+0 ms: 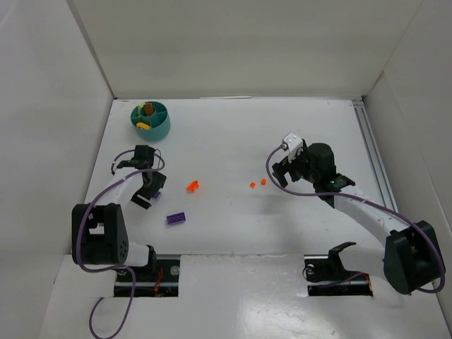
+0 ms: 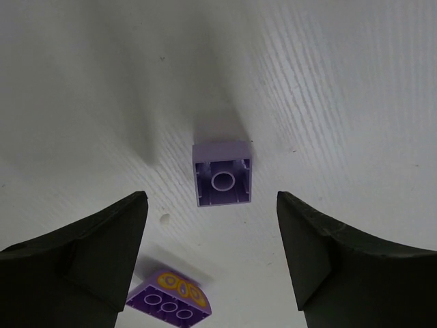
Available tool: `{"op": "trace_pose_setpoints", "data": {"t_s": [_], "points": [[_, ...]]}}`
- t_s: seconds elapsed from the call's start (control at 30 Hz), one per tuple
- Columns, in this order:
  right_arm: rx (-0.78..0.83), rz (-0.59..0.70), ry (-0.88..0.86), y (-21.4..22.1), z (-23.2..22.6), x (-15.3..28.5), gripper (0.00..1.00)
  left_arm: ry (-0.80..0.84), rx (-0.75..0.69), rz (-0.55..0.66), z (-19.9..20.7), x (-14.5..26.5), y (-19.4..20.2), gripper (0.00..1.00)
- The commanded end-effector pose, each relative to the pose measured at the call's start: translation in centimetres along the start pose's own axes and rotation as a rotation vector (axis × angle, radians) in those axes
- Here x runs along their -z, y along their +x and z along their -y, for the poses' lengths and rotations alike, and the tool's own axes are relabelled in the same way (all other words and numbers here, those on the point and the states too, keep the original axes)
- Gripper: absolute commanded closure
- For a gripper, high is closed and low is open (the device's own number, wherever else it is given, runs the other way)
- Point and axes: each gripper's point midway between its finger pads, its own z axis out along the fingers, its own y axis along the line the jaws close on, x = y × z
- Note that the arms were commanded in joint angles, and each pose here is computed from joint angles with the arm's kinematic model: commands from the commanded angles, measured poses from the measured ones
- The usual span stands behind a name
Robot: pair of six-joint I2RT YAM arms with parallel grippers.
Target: Sort the legos into containers by color
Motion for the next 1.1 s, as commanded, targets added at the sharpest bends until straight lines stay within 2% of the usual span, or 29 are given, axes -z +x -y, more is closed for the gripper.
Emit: {"op": "trace_pose_setpoints", "data": {"t_s": [0.0, 0.03, 0.23, 0.3, 0.37, 0.5, 0.6, 0.7, 1.07], "points": [[-0.013, 0.043, 0.02, -1.2, 0.5, 0.5, 0.0, -0.03, 0.006, 0.003, -0.7, -0.9, 0.4, 0.27], [-0.013, 0.043, 0.02, -1.2, 0.5, 0.5, 0.0, -0.022, 0.009, 0.007, -0.5, -0.9, 0.3, 0.33], [-0.013, 0.043, 0.02, -1.2, 0.5, 0.5, 0.0, -0.029, -0.006, -0.021, -0.4, -1.8, 1.0, 0.54], [-0.013, 0.043, 0.02, -1.2, 0.5, 0.5, 0.0, -0.041, -0.008, -0.017, -0.8, -2.0, 1.1, 0.65], [-0.013, 0.043, 0.02, -1.2, 0.5, 0.5, 0.0, -0.041, -0.008, -0.017, -0.8, -2.0, 1.1, 0.7], [-0.013, 0.043, 0.02, -1.2, 0.5, 0.5, 0.0, -0.045, -0.008, -0.008, -0.9, -2.0, 0.9, 0.7], [-0.013, 0.043, 0.02, -1.2, 0.5, 0.5, 0.0, -0.035, -0.019, -0.004, -0.5, -1.8, 0.7, 0.78], [-0.013, 0.043, 0.02, -1.2, 0.5, 0.5, 0.0, 0.019, -0.028, 0.024, 1.1, -0.9, -0.5, 0.81], [-0.004, 0.049, 0.073, -1.5, 1.6, 1.2, 0.0, 0.33, -0.111, 0.28, 11.4, 9.2, -9.3, 0.83]]}}
